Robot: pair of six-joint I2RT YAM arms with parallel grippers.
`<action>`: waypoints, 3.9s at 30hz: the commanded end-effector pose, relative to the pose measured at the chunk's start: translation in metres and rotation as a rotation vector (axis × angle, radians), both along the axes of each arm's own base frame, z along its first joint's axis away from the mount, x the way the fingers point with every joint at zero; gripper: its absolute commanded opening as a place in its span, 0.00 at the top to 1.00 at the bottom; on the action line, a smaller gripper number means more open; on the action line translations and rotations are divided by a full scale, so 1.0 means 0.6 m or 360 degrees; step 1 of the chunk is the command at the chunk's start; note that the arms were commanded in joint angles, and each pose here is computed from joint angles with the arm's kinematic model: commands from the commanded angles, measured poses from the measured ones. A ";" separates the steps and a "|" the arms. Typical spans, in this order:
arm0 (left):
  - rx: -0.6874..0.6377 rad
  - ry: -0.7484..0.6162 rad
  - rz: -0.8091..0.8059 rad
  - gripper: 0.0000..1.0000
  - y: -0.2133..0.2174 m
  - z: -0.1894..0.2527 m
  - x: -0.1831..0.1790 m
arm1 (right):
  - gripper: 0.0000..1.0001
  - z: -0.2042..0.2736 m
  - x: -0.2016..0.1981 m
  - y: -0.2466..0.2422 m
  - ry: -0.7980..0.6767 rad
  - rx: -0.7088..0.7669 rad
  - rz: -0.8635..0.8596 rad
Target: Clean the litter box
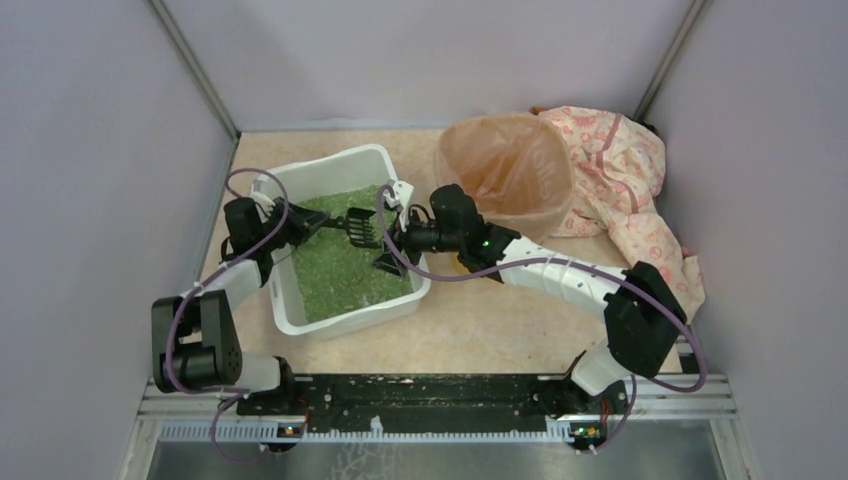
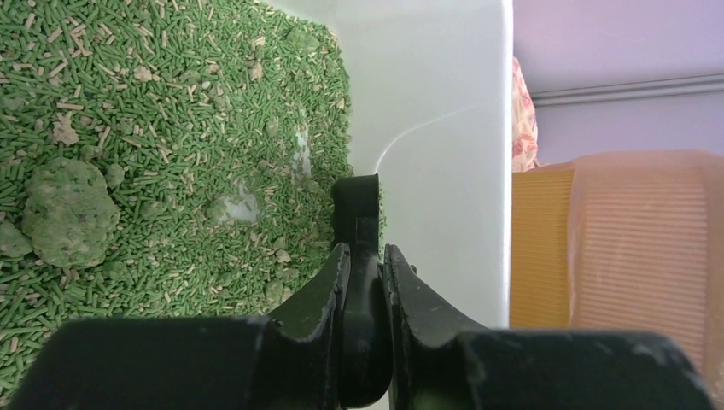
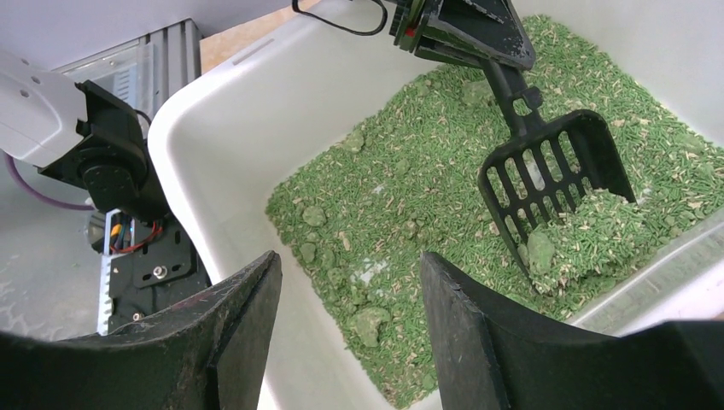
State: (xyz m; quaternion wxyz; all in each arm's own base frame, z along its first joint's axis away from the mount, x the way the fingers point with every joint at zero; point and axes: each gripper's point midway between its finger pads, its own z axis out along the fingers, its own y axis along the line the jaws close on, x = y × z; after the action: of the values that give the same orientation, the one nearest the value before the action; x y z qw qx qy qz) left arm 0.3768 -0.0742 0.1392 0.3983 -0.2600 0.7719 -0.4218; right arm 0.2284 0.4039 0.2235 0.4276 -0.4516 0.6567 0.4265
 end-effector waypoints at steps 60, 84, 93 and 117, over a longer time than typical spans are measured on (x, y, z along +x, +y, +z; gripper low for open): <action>-0.0409 -0.0238 0.0116 1.00 0.069 0.140 -0.174 | 0.39 0.036 -0.092 0.012 -0.0017 0.0120 0.0163; -0.0390 -0.0478 0.0203 1.00 0.136 0.310 -0.083 | 0.35 0.001 -0.222 -0.045 -0.0076 0.0053 0.0586; -0.0446 -0.0415 0.0193 1.00 0.134 0.306 -0.038 | 0.35 -0.074 -0.247 -0.089 0.0065 -0.0024 0.0533; -0.0514 -0.0619 -0.0289 1.00 -0.157 0.470 0.121 | 0.35 -0.125 -0.251 -0.127 0.0099 -0.0163 0.0447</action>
State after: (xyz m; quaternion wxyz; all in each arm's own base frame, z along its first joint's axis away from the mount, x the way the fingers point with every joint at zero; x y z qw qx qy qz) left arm 0.4418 -0.1376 0.3967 0.4372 -0.1951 0.6361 -0.6051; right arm 0.0753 0.3237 0.1296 0.2863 -0.5494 0.6396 0.4551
